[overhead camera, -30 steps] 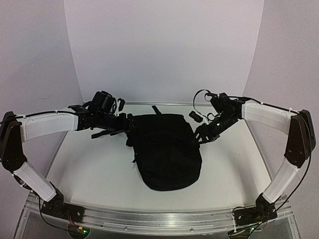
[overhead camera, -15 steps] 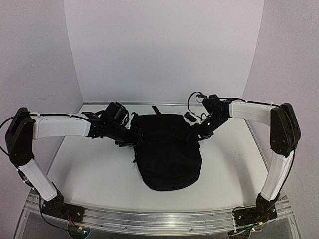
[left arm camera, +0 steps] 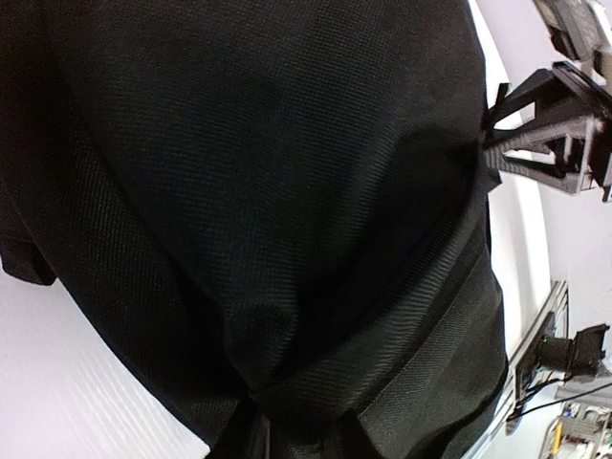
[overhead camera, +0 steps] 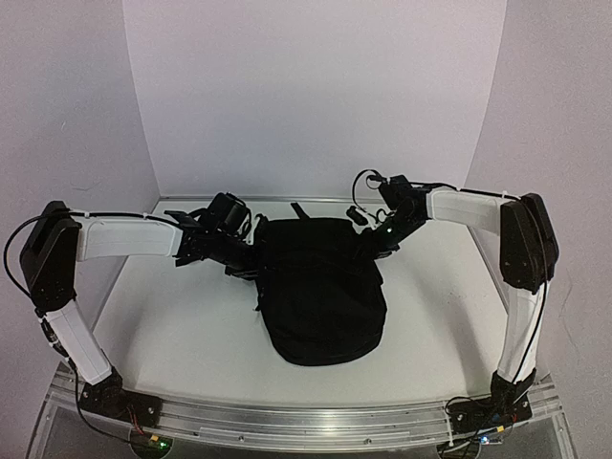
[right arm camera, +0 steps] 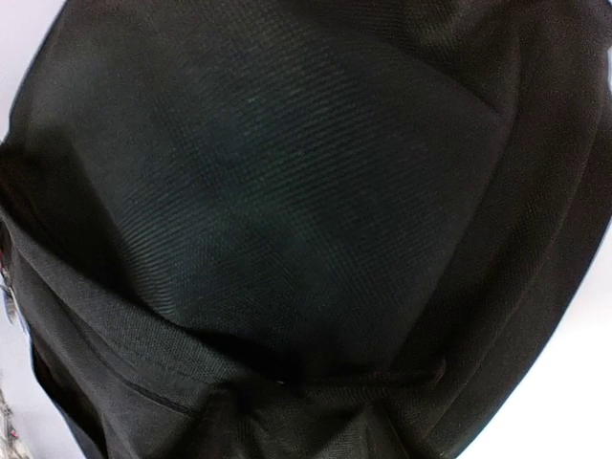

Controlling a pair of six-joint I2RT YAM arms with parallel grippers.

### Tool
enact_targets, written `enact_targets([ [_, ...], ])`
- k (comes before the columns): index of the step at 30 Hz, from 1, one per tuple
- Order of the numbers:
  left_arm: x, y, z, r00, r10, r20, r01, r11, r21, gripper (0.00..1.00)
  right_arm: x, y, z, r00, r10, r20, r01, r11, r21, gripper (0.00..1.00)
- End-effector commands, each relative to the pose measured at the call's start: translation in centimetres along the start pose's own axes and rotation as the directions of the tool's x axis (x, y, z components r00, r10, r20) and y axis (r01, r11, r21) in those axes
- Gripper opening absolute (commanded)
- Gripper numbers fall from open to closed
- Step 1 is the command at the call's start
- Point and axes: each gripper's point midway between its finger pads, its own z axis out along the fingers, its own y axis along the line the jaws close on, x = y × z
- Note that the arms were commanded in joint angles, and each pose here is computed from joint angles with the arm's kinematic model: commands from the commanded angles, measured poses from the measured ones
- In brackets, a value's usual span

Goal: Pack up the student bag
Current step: Adjust the student bag at the center of the board.

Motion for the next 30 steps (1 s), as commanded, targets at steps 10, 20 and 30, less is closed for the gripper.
enact_targets([
  [10, 1.0, 2.3, -3.9, 0.992, 0.111, -0.06, -0.117, 0.989, -0.091, 0.0, -1.6, -1.8, -6.4, 0.996, -0.065, 0.068, 0.055, 0.989, 0.136, 0.0],
  [20, -1.8, 4.4, -4.9, 0.984, 0.16, -0.076, -0.169, 0.976, -0.137, 0.01, -0.9, 1.6, -6.1, 0.994, -0.105, -0.016, 0.105, 0.994, -0.003, 0.01],
  [30, -3.9, 2.7, -5.8, 0.996, -0.003, 0.086, 0.007, 0.999, -0.047, 0.75, 1.0, 1.7, -6.4, 0.998, 0.049, -0.028, -0.05, 0.999, -0.013, 0.8],
])
